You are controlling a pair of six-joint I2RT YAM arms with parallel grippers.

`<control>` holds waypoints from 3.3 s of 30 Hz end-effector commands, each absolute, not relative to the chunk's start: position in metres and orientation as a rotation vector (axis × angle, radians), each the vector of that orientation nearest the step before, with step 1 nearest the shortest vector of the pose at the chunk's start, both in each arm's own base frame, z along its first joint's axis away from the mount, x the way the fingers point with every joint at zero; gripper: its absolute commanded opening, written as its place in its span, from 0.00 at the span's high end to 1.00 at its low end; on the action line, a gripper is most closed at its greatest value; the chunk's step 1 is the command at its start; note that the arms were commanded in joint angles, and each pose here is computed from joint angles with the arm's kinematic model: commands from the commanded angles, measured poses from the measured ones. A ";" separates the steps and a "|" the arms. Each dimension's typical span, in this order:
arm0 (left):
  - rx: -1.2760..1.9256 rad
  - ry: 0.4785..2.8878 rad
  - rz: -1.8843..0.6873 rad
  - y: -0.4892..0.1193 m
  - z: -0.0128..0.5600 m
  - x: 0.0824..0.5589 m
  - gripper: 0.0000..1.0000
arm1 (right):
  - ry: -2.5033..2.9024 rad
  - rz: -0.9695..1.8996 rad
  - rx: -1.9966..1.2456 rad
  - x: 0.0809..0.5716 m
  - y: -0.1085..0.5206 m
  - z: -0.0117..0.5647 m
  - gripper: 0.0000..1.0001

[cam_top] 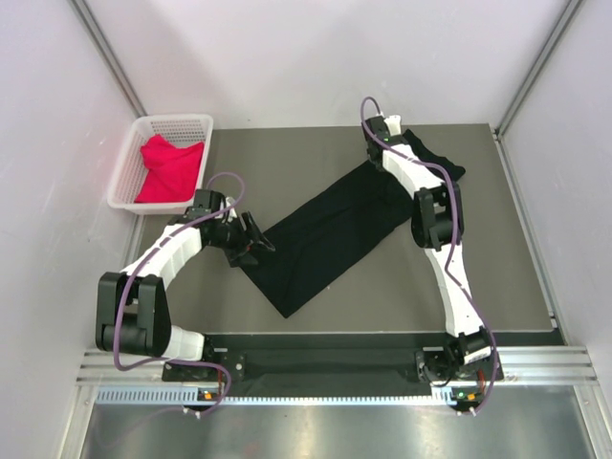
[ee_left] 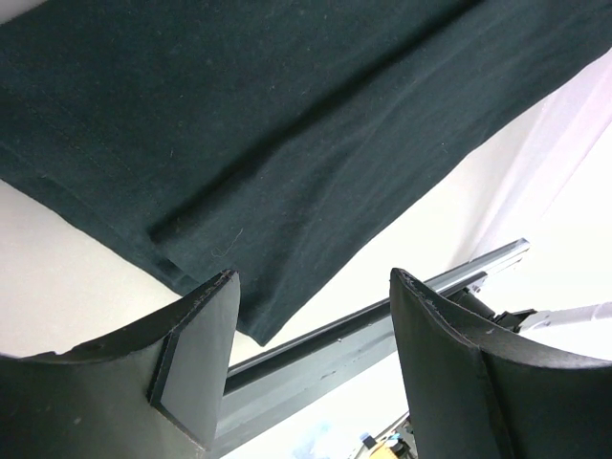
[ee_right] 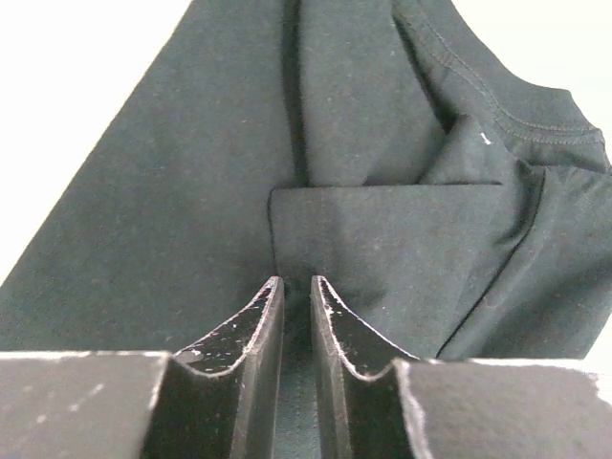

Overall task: Fold and stack the t-shirts
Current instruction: Fold the tshirt

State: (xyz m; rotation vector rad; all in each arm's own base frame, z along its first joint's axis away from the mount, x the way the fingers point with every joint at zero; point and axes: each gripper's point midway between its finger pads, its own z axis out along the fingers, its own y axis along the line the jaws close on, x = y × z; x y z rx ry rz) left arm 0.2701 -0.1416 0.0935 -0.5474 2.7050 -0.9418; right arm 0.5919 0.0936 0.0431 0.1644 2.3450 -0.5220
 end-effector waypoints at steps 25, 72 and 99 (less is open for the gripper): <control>-0.473 2.650 -0.996 -0.142 0.112 0.276 0.32 | 2.200 -0.274 0.643 0.563 0.027 0.113 1.00; -0.493 2.724 -0.745 -0.118 0.108 0.310 0.30 | 2.176 0.371 0.891 0.554 -0.078 0.050 0.33; -0.210 2.851 -0.562 -0.105 0.057 0.342 0.26 | 2.207 0.382 0.666 0.548 -0.046 0.174 0.24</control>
